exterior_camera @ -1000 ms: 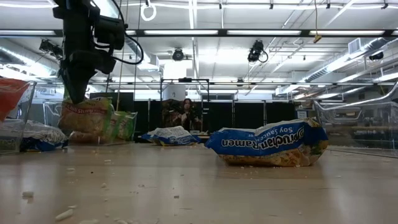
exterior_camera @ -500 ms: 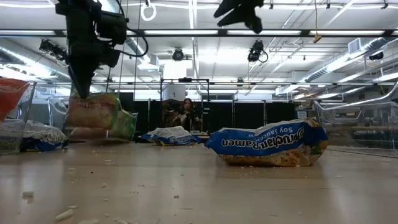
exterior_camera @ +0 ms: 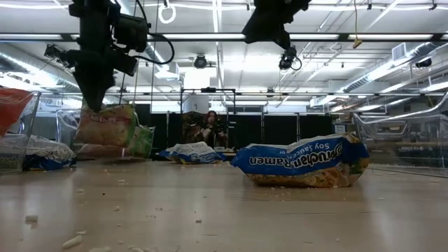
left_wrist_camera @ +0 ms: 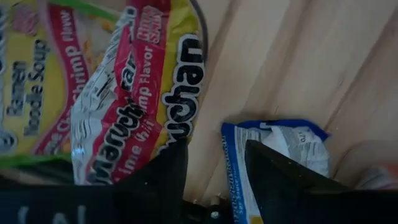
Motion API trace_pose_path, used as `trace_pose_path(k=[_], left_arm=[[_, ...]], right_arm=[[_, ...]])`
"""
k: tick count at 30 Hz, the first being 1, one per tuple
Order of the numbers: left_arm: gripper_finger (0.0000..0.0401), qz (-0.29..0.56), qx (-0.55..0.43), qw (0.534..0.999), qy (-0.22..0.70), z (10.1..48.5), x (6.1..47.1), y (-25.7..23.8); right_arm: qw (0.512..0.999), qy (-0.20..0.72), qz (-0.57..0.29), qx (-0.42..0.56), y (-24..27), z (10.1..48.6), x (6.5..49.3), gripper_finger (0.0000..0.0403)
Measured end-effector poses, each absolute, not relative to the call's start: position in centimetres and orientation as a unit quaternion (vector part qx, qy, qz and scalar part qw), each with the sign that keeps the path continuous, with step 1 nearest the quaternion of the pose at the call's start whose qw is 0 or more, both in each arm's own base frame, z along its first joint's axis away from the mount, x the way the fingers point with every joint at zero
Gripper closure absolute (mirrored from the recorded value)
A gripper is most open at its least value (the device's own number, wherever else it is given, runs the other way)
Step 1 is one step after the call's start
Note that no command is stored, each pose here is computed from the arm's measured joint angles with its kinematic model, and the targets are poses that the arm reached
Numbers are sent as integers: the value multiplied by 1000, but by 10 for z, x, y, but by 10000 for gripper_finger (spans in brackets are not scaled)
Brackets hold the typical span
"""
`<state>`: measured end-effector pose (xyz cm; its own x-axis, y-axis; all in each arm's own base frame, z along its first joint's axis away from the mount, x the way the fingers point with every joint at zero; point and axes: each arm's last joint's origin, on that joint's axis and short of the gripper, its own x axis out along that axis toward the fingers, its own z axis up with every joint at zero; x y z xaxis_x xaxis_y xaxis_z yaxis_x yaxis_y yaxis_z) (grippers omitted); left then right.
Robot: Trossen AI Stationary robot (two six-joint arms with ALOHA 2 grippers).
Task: Sort Maruchan noodles
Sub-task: Put the green noodle pack into the top left transparent bin
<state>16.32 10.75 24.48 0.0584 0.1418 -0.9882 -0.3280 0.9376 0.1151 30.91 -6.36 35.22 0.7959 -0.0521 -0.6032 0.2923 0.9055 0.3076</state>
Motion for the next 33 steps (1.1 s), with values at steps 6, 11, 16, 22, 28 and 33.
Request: trace_pose_path(k=[6, 11, 16, 22, 28, 33], left_arm=[[340, 121, -42, 698, 705, 230, 173, 114], [386, 109, -23, 685, 720, 224, 176, 116], [341, 106, -29, 676, 729, 224, 173, 115], [286, 151, -54, 675, 720, 219, 180, 120], [280, 204, -97, 666, 711, 216, 187, 114], [289, 204, -112, 650, 723, 226, 191, 103]], right_arm=[[906, 366, -85, 196, -54, 346, 299, 292], [895, 391, -76, 201, -40, 351, 285, 292], [878, 417, -71, 224, -27, 355, 270, 292], [866, 431, -65, 245, -11, 360, 259, 292], [861, 431, -69, 260, -2, 360, 259, 292], [863, 426, -80, 259, -1, 358, 264, 292]])
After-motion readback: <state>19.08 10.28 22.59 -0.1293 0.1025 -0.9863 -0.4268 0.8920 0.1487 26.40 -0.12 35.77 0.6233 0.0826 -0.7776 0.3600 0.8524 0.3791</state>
